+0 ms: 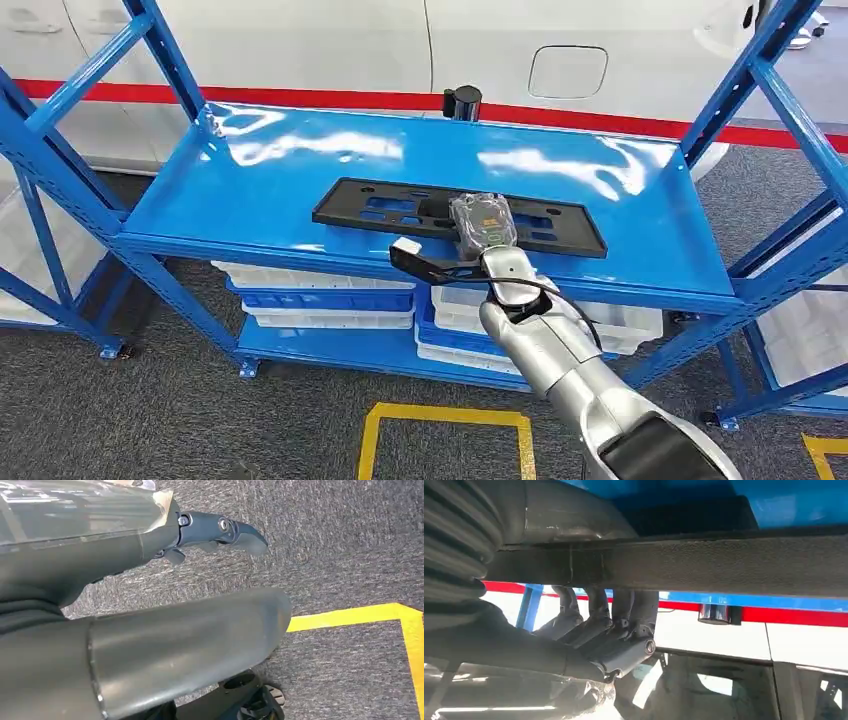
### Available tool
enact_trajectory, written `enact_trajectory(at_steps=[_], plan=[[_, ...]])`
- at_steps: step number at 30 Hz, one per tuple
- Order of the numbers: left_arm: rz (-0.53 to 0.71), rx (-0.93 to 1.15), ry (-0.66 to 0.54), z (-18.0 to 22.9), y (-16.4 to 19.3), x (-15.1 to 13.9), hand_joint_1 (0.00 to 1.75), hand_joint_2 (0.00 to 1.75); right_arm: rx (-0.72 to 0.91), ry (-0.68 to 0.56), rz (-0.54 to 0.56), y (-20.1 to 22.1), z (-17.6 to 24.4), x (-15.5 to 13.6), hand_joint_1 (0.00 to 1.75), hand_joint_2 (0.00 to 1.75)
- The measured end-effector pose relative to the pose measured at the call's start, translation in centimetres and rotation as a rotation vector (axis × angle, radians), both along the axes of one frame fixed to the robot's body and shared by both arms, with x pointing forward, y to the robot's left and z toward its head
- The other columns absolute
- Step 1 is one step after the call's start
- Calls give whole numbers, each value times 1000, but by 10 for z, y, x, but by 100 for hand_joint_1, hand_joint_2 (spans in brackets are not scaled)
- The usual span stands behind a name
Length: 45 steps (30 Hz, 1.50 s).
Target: Take the parts from the cabinet and place them on the table.
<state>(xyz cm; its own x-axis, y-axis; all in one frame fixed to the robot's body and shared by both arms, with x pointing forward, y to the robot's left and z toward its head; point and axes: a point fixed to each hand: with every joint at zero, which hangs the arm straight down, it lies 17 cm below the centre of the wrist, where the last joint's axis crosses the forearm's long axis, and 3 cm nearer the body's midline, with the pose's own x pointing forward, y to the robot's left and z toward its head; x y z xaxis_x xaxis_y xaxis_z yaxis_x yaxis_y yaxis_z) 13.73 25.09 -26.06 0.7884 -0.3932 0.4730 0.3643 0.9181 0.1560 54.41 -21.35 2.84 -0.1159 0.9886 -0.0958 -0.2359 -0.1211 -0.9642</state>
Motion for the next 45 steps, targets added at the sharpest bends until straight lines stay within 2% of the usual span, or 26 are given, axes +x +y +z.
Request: enact_trajectory(at_steps=[4, 6, 14, 15, 24, 32, 38, 42, 45], plan=[[0, 0, 0, 0, 0, 0, 0, 0, -2, 1, 1, 0, 0, 0, 155, 175], [-1, -5, 2, 0, -1, 0, 0, 0, -2, 1, 1, 0, -1, 0, 168, 175], [-19, -35, 9, 1, -5, -2, 0, 0, -1, 1, -1, 0, -1, 0, 175, 175], [-26, -38, 6, 1, -6, -2, 0, 175, -3, -1, 1, 0, 0, 0, 175, 175], [-53, 11, -43, 3, 4, 5, 0, 175, -24, -50, 15, 3, 8, 3, 175, 175], [-36, 34, -42, 2, 10, 6, 0, 175, -104, -329, 74, 14, 86, 22, 175, 175], [-32, 40, -43, 2, 10, 6, 0, 175, -93, -452, 102, 21, 132, 27, 175, 175], [-29, 36, -43, 2, 8, 6, 0, 175, 85, -482, 137, 33, 157, 27, 175, 175], [-27, 37, -44, 2, 7, 6, 0, 175, 372, -482, 186, 49, 180, 17, 175, 175]])
